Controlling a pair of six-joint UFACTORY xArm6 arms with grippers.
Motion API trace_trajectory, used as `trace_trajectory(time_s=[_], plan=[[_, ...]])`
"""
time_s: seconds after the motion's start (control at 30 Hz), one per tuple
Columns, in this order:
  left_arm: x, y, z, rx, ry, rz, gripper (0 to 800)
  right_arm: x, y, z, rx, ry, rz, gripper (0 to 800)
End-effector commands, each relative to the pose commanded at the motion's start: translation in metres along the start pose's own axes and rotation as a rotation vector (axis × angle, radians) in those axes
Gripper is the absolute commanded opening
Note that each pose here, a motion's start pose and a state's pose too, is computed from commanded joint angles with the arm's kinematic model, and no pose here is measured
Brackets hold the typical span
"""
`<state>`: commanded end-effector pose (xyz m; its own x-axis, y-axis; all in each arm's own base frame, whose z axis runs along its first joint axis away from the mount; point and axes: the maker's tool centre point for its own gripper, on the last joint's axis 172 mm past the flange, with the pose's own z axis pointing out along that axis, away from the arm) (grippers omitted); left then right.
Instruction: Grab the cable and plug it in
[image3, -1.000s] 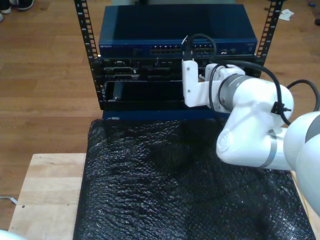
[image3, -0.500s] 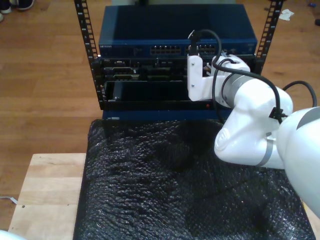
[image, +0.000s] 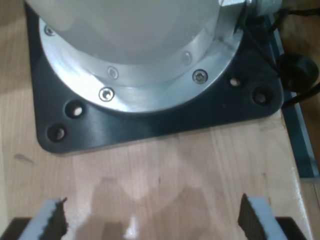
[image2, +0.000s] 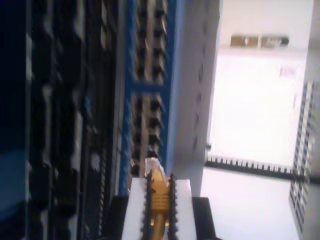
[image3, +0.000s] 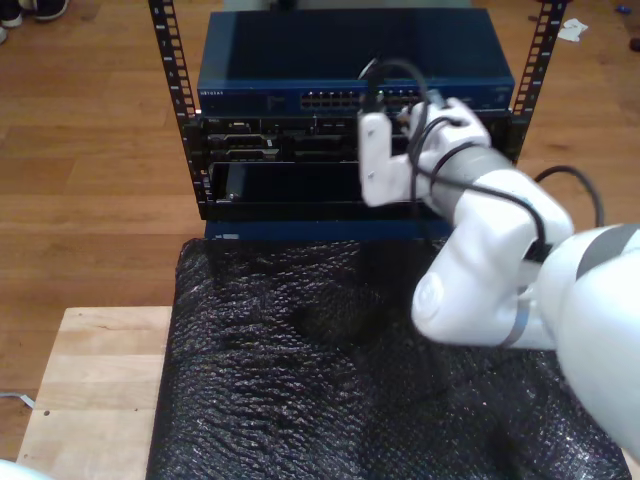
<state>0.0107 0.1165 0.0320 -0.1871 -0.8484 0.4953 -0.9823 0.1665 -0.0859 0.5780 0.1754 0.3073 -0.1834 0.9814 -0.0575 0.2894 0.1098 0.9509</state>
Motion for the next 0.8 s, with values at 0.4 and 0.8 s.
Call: trace_trajectory(time_s=[0.4,0.8], plan=[[0.0,0.0,0.0,-0.001,0.0,0.001,800,-0.018,0.031,-0.045,-0.281,-0.133,-0.162,0],[0.0,0.0,0.0,0.0,0.0,0.0,800,0.018,0.013,-0.012,-0.207,-0.015,-0.227,0]])
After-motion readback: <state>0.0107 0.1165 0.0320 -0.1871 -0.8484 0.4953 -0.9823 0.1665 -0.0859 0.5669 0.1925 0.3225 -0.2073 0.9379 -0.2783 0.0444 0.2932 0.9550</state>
